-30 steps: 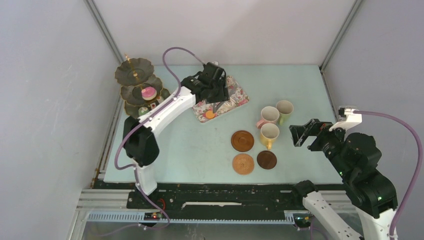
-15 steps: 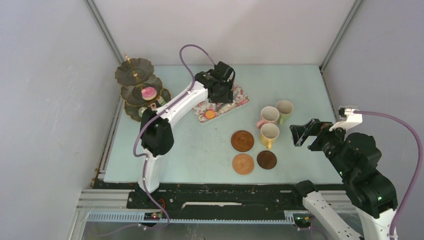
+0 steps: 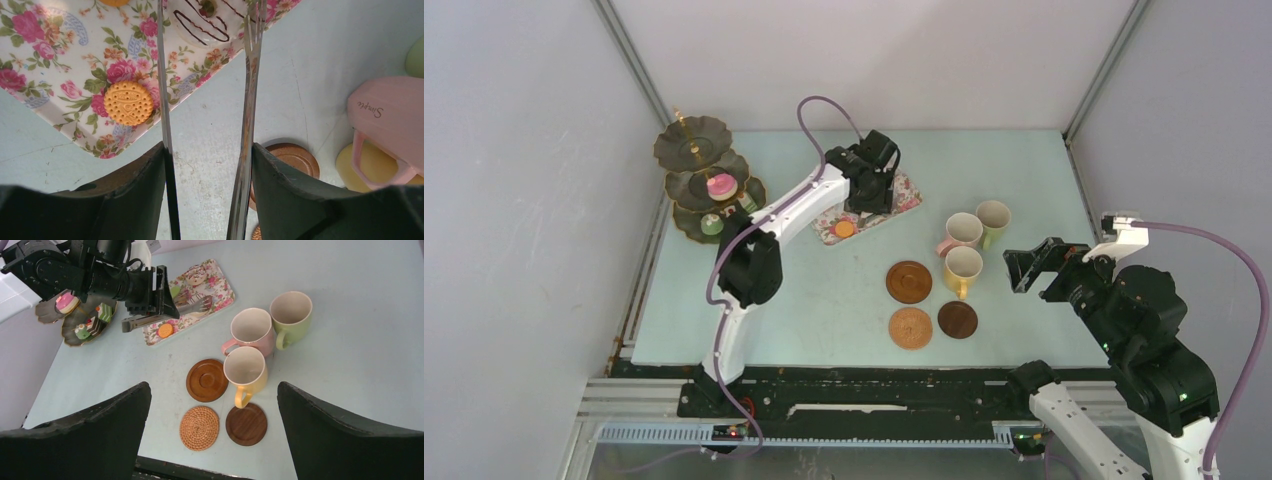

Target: Serve the afternoon tea

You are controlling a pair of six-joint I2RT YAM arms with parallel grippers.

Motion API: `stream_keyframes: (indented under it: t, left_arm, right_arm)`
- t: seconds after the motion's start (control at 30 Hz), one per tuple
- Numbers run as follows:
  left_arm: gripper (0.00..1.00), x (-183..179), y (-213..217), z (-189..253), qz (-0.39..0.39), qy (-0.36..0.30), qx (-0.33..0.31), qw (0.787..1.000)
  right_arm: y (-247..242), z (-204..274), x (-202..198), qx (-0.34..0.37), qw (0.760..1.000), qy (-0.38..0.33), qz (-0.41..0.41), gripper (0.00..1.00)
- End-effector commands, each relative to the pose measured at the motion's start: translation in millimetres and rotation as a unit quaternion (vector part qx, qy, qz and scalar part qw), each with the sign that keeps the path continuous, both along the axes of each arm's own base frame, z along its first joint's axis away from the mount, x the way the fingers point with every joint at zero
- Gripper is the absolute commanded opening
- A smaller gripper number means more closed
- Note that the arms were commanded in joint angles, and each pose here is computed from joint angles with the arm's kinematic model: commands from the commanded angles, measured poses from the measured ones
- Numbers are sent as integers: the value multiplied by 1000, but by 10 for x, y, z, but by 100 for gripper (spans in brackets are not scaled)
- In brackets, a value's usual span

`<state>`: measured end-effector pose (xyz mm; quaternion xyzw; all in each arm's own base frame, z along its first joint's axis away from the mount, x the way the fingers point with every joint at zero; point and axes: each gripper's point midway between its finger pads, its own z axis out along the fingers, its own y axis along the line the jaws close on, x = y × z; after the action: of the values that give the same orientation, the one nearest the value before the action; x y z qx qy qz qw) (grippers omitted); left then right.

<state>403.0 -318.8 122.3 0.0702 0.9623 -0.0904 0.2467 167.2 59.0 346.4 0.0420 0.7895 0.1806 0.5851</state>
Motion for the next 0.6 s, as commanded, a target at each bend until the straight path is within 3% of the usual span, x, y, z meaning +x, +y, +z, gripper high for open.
stream_keyframes:
  t: [0.0, 0.27, 0.57]
  left_arm:
    - [62, 71, -72, 136, -11, -23, -6, 1000]
    - [59, 83, -116, 82, -15, -18, -10, 1000]
    - [42, 88, -15, 303, -11, -40, 1, 999]
  right_arm:
    - [-33, 24, 18, -7, 1000, -8, -7, 100]
    - [-30, 19, 21, -8, 1000, -7, -6, 100]
    - [-31, 29, 18, -8, 1000, -10, -5, 100]
